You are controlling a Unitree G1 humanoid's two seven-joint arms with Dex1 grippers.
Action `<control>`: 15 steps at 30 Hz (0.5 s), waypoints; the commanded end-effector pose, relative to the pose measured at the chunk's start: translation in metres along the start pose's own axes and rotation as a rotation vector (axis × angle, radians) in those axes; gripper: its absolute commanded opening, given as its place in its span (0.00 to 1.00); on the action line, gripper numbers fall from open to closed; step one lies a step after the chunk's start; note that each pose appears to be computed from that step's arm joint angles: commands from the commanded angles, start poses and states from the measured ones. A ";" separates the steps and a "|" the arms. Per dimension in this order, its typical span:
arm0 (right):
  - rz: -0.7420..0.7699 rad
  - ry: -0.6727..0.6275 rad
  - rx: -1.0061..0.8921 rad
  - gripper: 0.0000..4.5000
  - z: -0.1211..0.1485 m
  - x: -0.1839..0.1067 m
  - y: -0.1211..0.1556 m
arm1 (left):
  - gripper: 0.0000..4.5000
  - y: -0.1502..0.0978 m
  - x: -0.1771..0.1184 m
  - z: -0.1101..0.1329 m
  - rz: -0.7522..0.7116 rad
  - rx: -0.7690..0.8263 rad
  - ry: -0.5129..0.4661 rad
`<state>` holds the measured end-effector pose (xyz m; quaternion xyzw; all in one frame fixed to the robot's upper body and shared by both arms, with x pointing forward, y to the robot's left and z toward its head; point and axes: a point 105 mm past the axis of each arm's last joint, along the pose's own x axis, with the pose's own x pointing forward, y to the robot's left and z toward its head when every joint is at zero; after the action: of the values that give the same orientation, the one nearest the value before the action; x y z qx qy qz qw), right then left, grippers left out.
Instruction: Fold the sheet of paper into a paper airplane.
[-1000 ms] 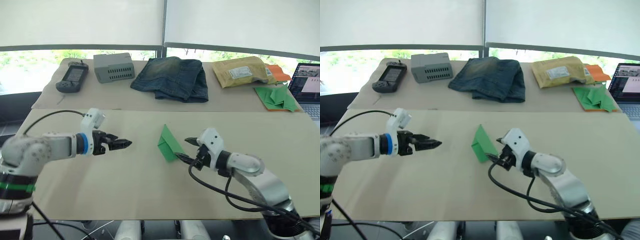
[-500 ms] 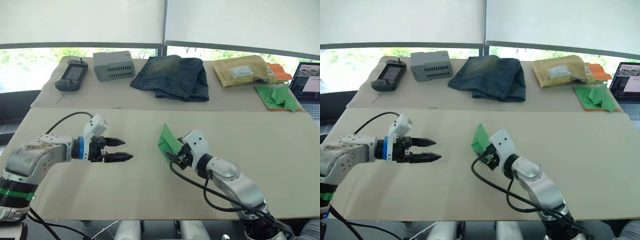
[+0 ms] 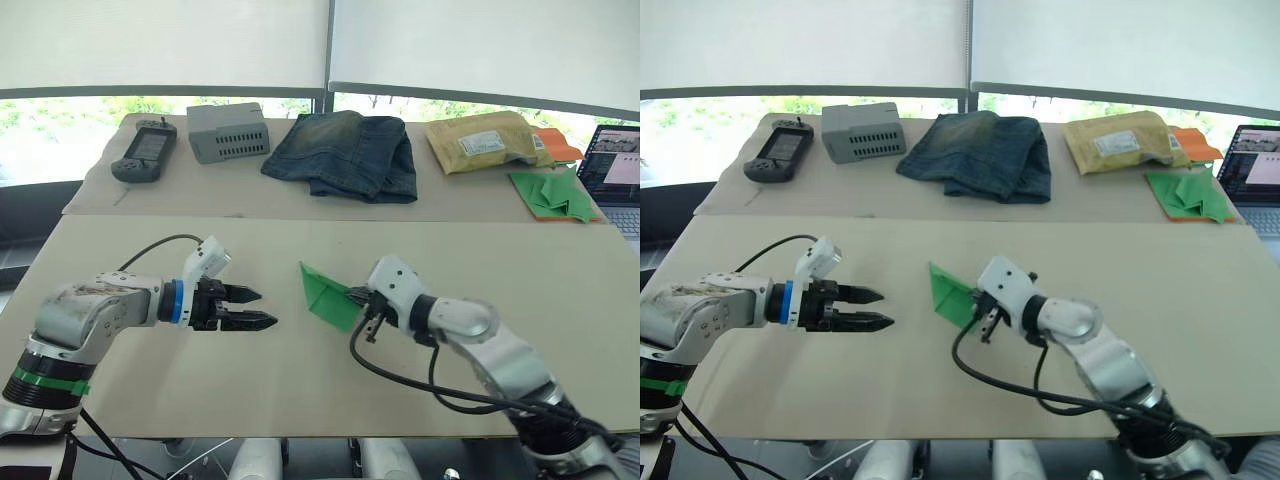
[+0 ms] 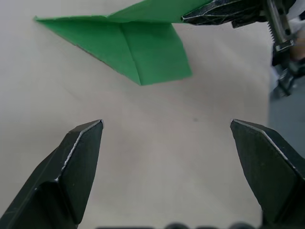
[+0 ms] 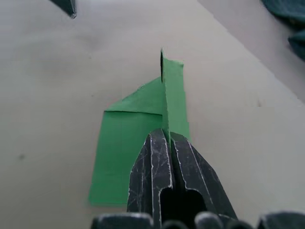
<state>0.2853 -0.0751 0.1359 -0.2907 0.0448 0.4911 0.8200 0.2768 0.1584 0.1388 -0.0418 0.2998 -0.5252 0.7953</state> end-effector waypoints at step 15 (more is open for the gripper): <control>0.435 -0.131 -0.604 0.01 -0.014 -0.013 -0.012 | 1.00 -0.014 0.000 0.019 -0.031 0.374 -0.153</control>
<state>0.2936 -0.0975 0.1294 -0.4681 -0.0760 0.6619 0.5805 0.2770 0.1495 0.1507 0.0414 0.1575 -0.5714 0.8043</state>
